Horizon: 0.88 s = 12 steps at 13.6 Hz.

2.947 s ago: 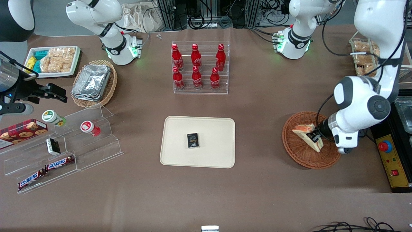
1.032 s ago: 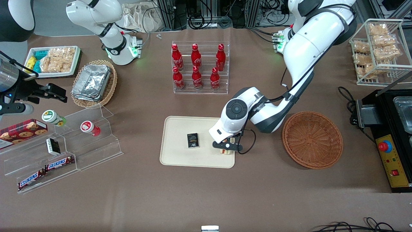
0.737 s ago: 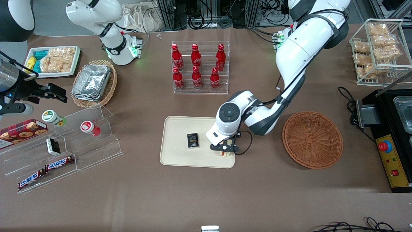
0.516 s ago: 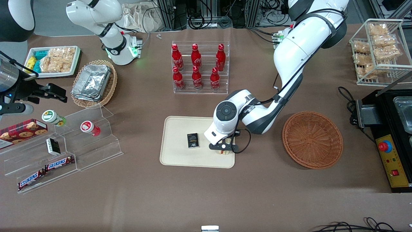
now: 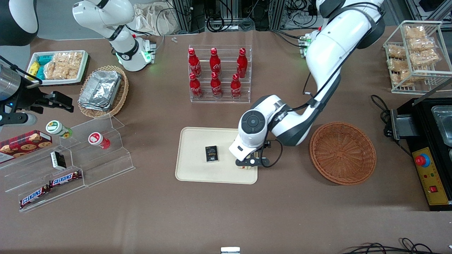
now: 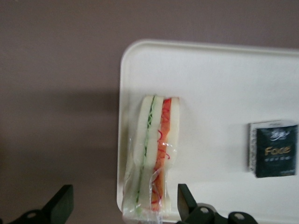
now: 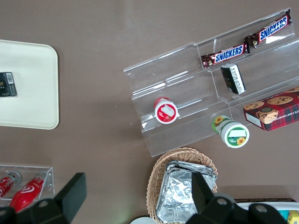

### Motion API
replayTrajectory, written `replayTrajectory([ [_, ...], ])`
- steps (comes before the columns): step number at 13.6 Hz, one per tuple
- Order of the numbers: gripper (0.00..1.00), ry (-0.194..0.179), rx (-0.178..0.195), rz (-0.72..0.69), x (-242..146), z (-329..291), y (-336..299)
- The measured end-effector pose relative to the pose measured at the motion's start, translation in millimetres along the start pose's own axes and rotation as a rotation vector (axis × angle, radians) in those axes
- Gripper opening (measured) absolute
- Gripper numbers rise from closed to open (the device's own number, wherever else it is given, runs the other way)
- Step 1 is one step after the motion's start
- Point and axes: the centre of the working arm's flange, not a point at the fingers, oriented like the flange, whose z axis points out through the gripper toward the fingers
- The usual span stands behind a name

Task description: Place sandwich from basket to tray

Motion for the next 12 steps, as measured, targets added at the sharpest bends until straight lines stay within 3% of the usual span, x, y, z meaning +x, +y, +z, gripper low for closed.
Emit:
replayTrajectory([
  [2,1.00,0.000,0.017,-0.064,11.8,-40.4,-29.9],
  [6,1.00,-0.048,0.078,-0.075,23.2,-96.1,-102.1],
  [10,1.00,-0.023,0.114,-0.004,15.2,-144.1,-168.9],
  [12,1.00,-0.029,0.128,0.042,7.8,-165.7,-202.9],
])
